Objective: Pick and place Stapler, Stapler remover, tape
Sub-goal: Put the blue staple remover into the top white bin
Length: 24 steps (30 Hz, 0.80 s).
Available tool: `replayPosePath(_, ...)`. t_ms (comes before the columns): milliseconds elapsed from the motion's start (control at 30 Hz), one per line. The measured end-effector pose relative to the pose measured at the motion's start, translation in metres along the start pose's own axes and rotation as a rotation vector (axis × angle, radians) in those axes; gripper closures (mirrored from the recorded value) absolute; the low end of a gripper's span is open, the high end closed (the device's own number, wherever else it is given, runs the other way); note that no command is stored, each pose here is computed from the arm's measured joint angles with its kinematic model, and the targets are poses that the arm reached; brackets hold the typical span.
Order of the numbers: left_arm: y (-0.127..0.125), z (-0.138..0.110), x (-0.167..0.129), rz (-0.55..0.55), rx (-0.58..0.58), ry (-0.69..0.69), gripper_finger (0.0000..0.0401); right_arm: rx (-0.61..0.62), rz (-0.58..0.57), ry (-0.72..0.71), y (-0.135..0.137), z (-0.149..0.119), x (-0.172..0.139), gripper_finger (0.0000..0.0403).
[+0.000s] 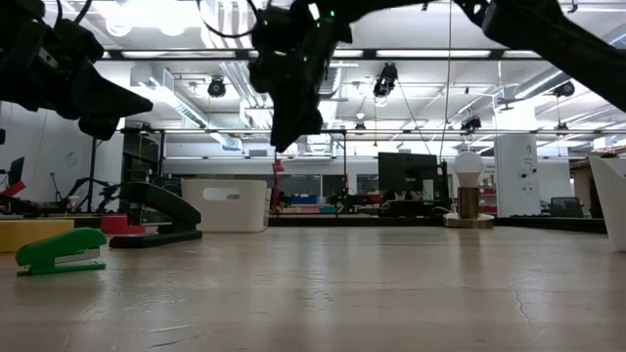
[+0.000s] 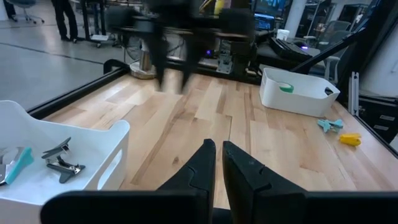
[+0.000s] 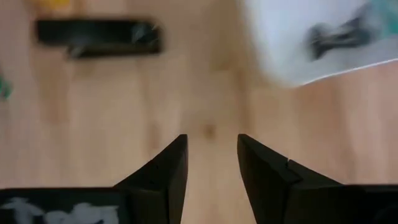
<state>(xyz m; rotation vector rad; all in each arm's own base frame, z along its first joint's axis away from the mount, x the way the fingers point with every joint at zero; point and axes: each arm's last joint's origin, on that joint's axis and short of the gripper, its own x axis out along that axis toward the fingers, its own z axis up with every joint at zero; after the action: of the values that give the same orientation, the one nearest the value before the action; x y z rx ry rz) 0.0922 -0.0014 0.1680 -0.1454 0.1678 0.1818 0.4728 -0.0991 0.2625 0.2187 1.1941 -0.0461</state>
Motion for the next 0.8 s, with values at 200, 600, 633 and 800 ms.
replayPosePath(200,0.0,0.0,0.0,0.0,0.0,0.0,0.0369,-0.098,0.034,0.096,0.057,-0.012,0.0,0.0284)
replayPosePath(600,0.0,0.0,0.0,0.0,0.0,0.0,0.0369,-0.219,0.058,0.199,0.131,-0.034,0.006,0.0312)
replayPosePath(633,0.0,0.0,0.0,0.0,0.0,0.0,0.0369,-0.222,0.046,0.203,0.136,-0.036,0.006,0.0315)
replayPosePath(800,0.0,0.0,0.0,0.0,0.0,0.0,0.0369,-0.239,-0.059,0.225,0.153,-0.046,0.011,0.0327)
